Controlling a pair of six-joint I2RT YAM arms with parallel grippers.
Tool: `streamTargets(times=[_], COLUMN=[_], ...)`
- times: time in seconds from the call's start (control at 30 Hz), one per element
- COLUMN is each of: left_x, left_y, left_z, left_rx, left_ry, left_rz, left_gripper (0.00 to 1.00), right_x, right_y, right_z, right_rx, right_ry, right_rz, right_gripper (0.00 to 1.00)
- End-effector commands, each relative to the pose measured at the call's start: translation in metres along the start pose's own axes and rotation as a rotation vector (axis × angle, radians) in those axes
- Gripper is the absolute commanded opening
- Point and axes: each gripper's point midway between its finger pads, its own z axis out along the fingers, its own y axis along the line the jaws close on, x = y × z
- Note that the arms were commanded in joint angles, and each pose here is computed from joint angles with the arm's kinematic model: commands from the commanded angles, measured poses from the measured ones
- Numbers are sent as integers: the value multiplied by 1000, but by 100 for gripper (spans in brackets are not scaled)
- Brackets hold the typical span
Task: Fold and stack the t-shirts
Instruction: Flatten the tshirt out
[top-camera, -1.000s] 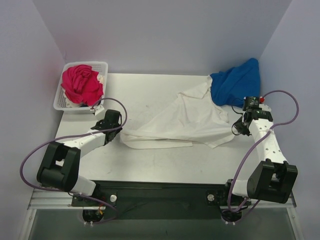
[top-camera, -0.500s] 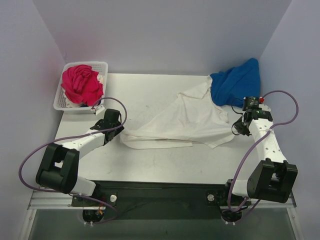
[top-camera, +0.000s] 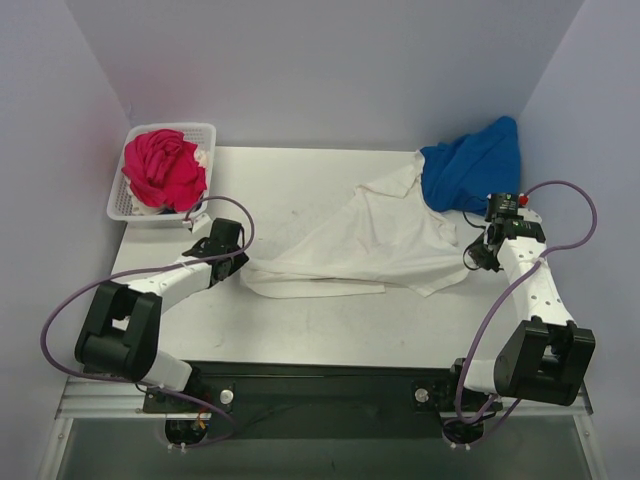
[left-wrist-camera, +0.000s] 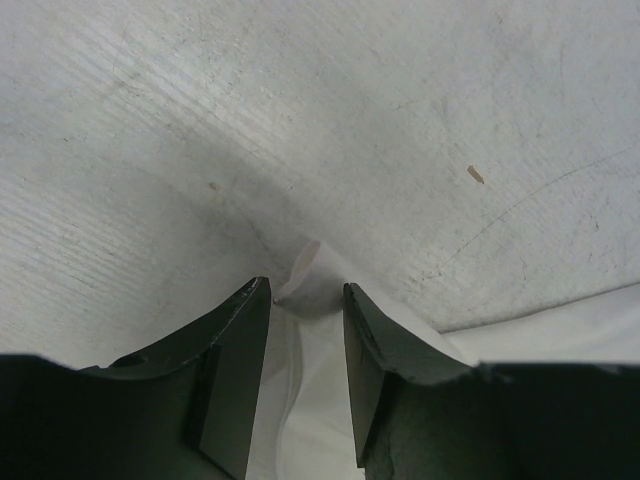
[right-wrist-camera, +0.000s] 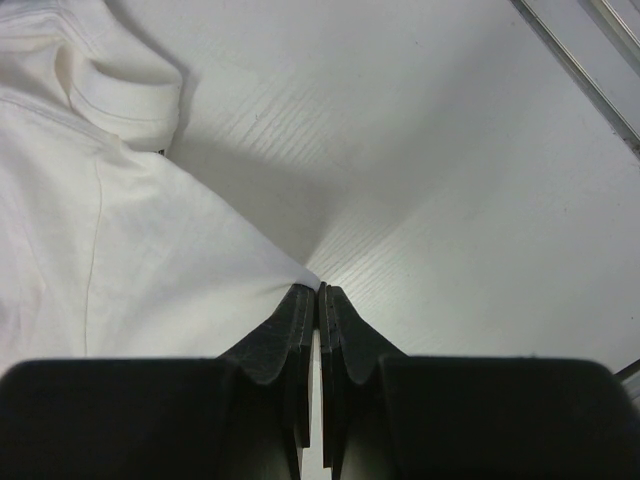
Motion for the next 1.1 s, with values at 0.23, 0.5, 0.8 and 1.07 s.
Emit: streamTargets(times=[0.23,0.5,0.8,1.07], left_x=[-10,-32,-98,-165], left_y=[-14,-15,-37,-67], left_z=[4,-10,-59,-128], left_rx=[15,-6,64,221], left_ry=[-9,-71,-227,-382], left_rz=[-24,-15,-57,-117], left_gripper=[27,0,0,0], right_x=[5,4,-26,-64], right_y=[-6,-4,16,39], right_z=[1,0,-34,-86], right_rx=[30,20,-92,-236], right_ry=[26,27,-55,-152], right_rz=[-7,-3,13,64], right_gripper=[0,0,0,0])
